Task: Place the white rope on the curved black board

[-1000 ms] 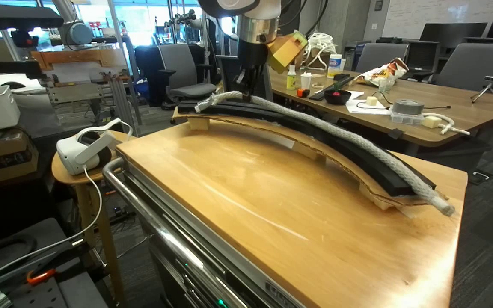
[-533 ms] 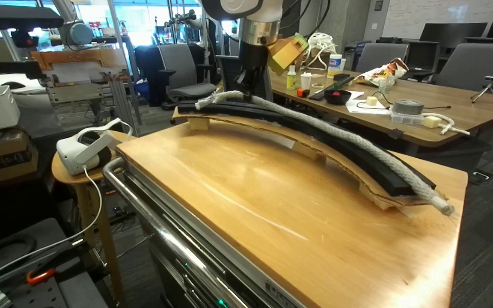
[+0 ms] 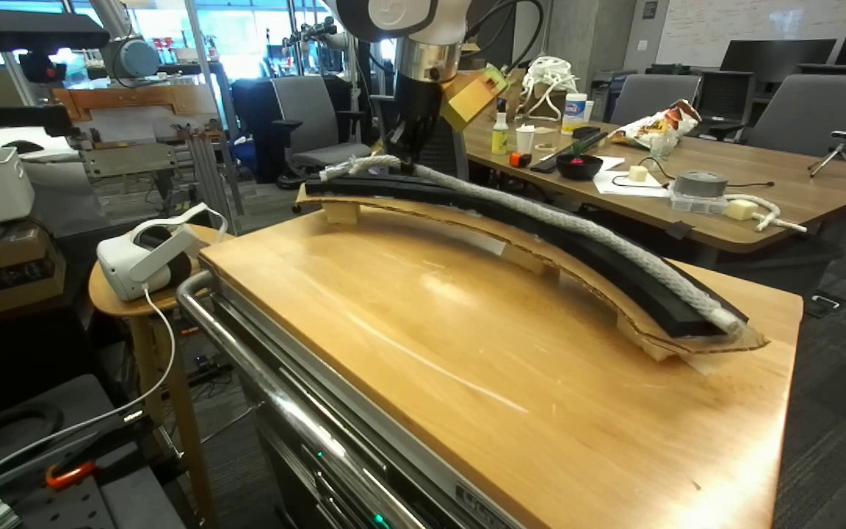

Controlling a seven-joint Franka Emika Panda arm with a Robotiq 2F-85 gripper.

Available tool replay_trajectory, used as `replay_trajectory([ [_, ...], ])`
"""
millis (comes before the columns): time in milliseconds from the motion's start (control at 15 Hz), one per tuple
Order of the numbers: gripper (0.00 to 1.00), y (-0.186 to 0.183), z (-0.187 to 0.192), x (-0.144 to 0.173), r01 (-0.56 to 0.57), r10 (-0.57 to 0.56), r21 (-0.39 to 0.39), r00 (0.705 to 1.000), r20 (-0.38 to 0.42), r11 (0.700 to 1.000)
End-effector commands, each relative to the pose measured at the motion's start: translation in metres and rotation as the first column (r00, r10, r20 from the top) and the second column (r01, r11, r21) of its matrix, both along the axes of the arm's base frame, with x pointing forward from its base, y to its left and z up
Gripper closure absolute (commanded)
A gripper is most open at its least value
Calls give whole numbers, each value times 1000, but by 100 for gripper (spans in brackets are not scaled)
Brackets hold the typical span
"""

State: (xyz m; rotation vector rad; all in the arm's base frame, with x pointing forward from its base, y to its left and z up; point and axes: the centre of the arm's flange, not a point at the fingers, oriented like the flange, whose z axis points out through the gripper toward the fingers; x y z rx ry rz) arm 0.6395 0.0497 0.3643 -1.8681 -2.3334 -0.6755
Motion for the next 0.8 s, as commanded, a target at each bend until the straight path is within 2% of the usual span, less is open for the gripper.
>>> replay_trajectory([
  [0, 97, 13, -2, 16, -7, 7, 12, 1000, -29, 1000],
  [533, 96, 17, -5, 14, -94, 107, 82, 980, -171, 992],
  [600, 93, 17, -4, 13, -101, 115, 88, 977, -180, 991],
  [733, 63, 20, -2, 9, -109, 120, 73, 978, -172, 991],
])
